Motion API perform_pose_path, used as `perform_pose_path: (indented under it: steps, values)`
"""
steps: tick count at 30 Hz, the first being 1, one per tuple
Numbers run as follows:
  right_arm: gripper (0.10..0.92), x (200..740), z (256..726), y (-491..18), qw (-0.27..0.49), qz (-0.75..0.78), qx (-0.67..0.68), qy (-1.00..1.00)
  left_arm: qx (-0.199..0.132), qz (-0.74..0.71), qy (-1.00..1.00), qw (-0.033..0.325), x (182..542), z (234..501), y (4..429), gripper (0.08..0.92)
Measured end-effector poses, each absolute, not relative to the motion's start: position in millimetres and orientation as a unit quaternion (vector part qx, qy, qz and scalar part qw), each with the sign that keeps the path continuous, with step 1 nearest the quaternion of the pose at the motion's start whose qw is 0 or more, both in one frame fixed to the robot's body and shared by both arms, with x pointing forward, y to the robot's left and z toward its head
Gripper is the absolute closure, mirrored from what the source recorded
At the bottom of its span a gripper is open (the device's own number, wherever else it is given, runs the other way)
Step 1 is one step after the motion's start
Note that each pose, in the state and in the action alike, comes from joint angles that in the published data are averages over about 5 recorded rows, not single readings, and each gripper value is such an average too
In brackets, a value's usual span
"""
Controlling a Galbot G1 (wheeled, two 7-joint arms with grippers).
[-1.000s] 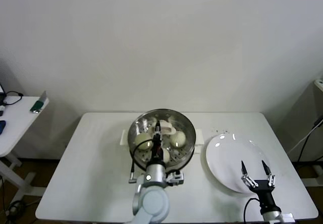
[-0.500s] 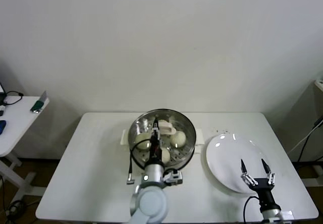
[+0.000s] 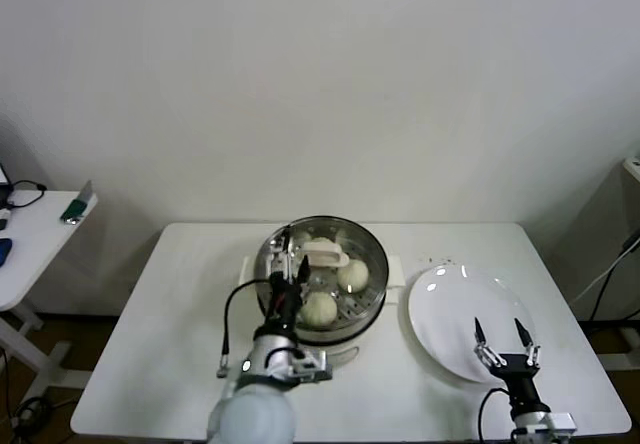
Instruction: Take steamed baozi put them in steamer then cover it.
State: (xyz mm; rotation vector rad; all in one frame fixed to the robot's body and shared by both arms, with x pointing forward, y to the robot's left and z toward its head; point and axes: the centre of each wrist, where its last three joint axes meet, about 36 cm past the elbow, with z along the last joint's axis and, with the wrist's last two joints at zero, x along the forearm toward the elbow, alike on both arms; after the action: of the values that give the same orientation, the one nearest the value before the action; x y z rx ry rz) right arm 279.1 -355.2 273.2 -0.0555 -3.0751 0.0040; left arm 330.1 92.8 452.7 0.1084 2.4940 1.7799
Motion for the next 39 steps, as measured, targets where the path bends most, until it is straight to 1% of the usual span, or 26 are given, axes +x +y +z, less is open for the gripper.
perform_pose_path:
  steps: [4, 7, 13, 19, 25, 28, 31, 39]
  values:
    - [0.2, 282, 274, -353, 0.032, 0.003, -0.021, -0.999, 0.052, 0.526, 0.848, 0.043, 321, 453, 110, 0.177]
    - [0.2, 284, 275, -351, 0.03, 0.003, -0.023, -0.999, 0.057, 0.472, 0.879, 0.032, 319, 451, 128, 0.177]
    - [0.2, 285, 275, -349, 0.025, 0.003, -0.024, -0.999, 0.043, 0.354, 0.934, 0.0, 322, 438, 186, 0.177]
    - [0.2, 284, 271, -347, 0.024, 0.004, -0.023, -0.999, 0.027, 0.247, 0.968, -0.017, 322, 401, 250, 0.177]
    - [0.2, 282, 265, -344, 0.022, 0.003, -0.023, -0.999, 0.009, 0.162, 0.987, -0.017, 317, 351, 291, 0.177]
    - [0.2, 281, 262, -342, 0.024, 0.003, -0.02, -1.0, 0.0, 0.13, 0.991, -0.016, 313, 329, 302, 0.177]
    - [0.2, 279, 260, -342, 0.028, 0.004, -0.017, -0.999, -0.008, 0.104, 0.994, -0.014, 308, 313, 309, 0.177]
    - [0.2, 278, 259, -342, 0.03, 0.005, -0.015, -0.999, -0.019, 0.061, 0.998, -0.003, 300, 290, 316, 0.177]
